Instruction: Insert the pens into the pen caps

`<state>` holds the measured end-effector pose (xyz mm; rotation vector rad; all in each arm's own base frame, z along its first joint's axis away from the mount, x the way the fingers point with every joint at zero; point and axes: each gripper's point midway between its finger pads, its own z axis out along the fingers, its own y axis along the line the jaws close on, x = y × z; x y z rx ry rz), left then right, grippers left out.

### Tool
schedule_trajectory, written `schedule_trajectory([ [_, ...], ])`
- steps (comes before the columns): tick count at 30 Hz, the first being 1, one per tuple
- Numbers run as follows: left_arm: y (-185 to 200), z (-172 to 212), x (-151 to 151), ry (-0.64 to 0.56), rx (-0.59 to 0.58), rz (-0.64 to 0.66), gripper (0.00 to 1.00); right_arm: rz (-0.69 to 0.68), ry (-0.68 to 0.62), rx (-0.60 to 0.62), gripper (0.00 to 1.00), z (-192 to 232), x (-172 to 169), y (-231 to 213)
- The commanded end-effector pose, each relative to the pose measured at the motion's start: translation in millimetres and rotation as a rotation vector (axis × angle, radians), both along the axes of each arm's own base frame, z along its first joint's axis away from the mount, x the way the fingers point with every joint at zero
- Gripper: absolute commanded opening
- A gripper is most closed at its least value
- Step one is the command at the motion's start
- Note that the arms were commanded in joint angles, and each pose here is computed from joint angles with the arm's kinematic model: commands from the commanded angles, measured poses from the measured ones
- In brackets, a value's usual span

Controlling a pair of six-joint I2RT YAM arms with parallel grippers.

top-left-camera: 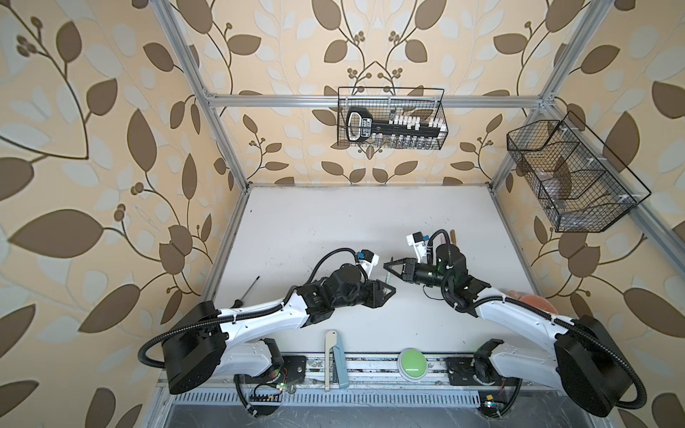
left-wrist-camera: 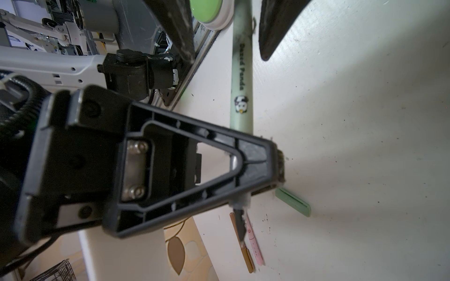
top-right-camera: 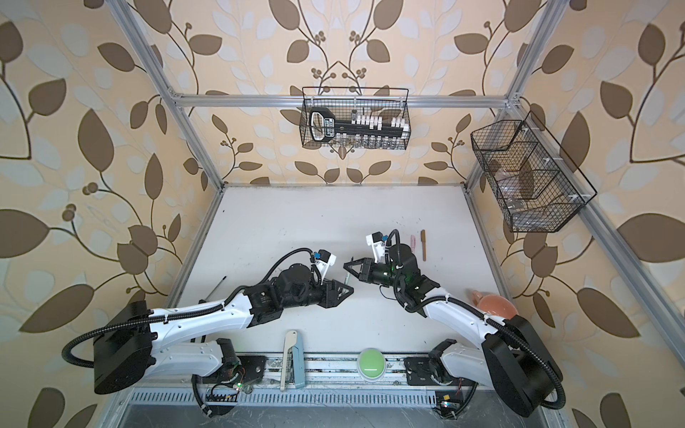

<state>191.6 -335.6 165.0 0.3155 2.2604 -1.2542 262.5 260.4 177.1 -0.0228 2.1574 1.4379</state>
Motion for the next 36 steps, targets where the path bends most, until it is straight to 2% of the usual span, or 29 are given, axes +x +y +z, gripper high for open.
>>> schedule_trajectory([
  [1, -6.4, 25.7, 5.2, -0.039, -0.058, -0.016, 0.44, -0.012, -0.039, 0.039, 0.00, 18.8, 6.2, 5.7],
  [3, -7.2, 25.5, 5.4, -0.039, -0.058, -0.019, 0.44, -0.009, -0.036, 0.040, 0.00, 18.1, 5.3, 6.9],
  [9, -7.2, 26.1, 6.6, -0.041, -0.055, -0.018, 0.31, -0.004, -0.042, 0.043, 0.00, 19.2, 3.6, 9.5],
  [12, -5.4, 29.4, 8.2, -0.053, -0.055, -0.008, 0.18, 0.001, -0.038, 0.036, 0.00, 16.9, 2.6, 10.7],
  [16, -0.8, 30.5, 10.2, -0.068, -0.029, 0.003, 0.09, 0.002, -0.048, -0.009, 0.01, 14.1, 1.7, 8.0],
  [18, 1.7, 29.1, 10.7, -0.073, -0.007, 0.007, 0.02, 0.004, -0.058, -0.062, 0.17, 13.3, 2.4, 5.1],
  [19, 3.0, 28.4, 10.9, -0.075, 0.009, 0.007, 0.01, 0.003, -0.068, -0.111, 0.31, 12.0, 2.9, 2.0],
  [20, 4.6, 27.3, 10.4, -0.076, 0.028, 0.005, 0.00, -0.007, -0.084, -0.160, 0.37, 13.4, 4.7, -2.6],
  [26, 22.1, 21.2, 8.2, -0.096, 0.140, 0.014, 0.00, -0.134, -0.158, -0.443, 0.58, 20.2, 25.2, -57.6],
  [30, 38.9, 24.3, 3.7, -0.128, 0.188, 0.024, 0.01, -0.163, -0.089, -0.767, 0.60, -12.8, 44.4, -101.3],
  [33, 51.4, 30.4, 0.5, -0.142, 0.208, 0.042, 0.01, -0.105, -0.013, -0.923, 0.61, -38.7, 54.4, -113.6],
  [36, 62.0, 36.8, -3.2, -0.158, 0.201, 0.061, 0.01, -0.029, 0.063, -1.015, 0.64, -68.1, 64.2, -115.4],
])
